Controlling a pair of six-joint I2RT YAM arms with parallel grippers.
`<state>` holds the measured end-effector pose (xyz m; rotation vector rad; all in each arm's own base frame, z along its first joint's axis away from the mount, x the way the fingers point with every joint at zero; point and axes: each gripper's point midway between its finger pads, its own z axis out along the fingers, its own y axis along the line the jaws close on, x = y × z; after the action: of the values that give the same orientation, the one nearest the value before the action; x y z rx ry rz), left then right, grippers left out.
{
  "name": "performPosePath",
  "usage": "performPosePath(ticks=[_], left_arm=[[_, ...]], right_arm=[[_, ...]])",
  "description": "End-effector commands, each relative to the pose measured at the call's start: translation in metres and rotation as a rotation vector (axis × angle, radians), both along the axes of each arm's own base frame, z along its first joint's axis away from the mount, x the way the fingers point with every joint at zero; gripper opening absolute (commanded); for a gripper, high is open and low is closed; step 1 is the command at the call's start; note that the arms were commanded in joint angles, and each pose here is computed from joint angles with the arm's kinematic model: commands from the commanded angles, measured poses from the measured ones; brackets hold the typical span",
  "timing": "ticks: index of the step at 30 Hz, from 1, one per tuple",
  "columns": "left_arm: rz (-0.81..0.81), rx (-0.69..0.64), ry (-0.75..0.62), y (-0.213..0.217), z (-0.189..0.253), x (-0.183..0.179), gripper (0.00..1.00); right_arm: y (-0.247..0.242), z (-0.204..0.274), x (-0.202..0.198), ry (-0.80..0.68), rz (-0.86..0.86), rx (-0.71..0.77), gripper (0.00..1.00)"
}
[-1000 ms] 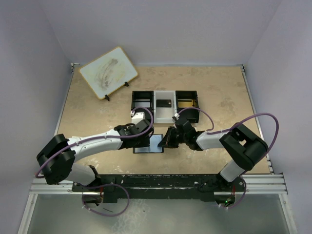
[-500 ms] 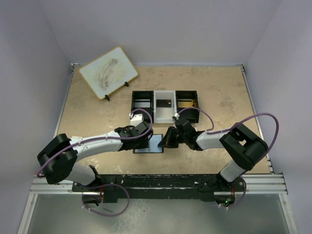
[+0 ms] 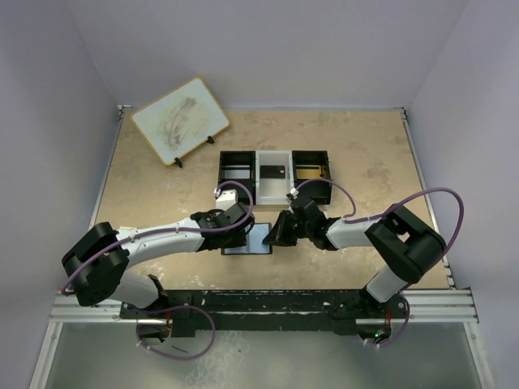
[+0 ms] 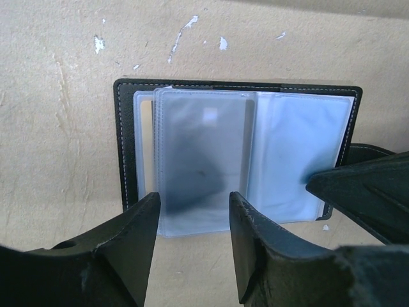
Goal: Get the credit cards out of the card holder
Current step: Remove the credit card from the card holder.
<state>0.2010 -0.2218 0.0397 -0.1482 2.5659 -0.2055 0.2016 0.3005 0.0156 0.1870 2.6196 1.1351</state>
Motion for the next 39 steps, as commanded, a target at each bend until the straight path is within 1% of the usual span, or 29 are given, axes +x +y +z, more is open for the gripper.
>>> performPosePath(ticks=[1, 7, 13, 20, 28, 35, 39], left_arm=[[0.037, 0.008, -0.026, 0.003, 0.005, 0.005, 0.46], [0.021, 0.001, -0.006, -0.003, -0.001, 0.003, 0.46], [0.005, -0.021, 0.01, -0.009, -0.005, 0.001, 0.43], [0.009, -0.044, -0.019, -0.012, 0.009, 0.006, 0.4], [0.0, -0.007, -0.037, -0.011, 0.024, 0.009, 0.36], [-0.014, 0.021, -0.034, -0.011, 0.026, 0.008, 0.35], [-0.027, 0.008, -0.036, -0.016, 0.028, 0.007, 0.31]], right_arm=[[-0.014, -0.024, -0.014, 0.064, 0.016, -0.095, 0.04], [-0.014, -0.024, -0.014, 0.064, 0.017, -0.096, 0.04], [-0.015, -0.025, -0.015, 0.065, 0.015, -0.096, 0.04], [-0.015, -0.025, -0.015, 0.067, 0.018, -0.097, 0.04], [-0.015, -0.027, -0.015, 0.07, 0.02, -0.1, 0.04], [-0.014, -0.028, -0.015, 0.074, 0.022, -0.1, 0.04], [-0.014, -0.028, -0.015, 0.075, 0.024, -0.101, 0.04]])
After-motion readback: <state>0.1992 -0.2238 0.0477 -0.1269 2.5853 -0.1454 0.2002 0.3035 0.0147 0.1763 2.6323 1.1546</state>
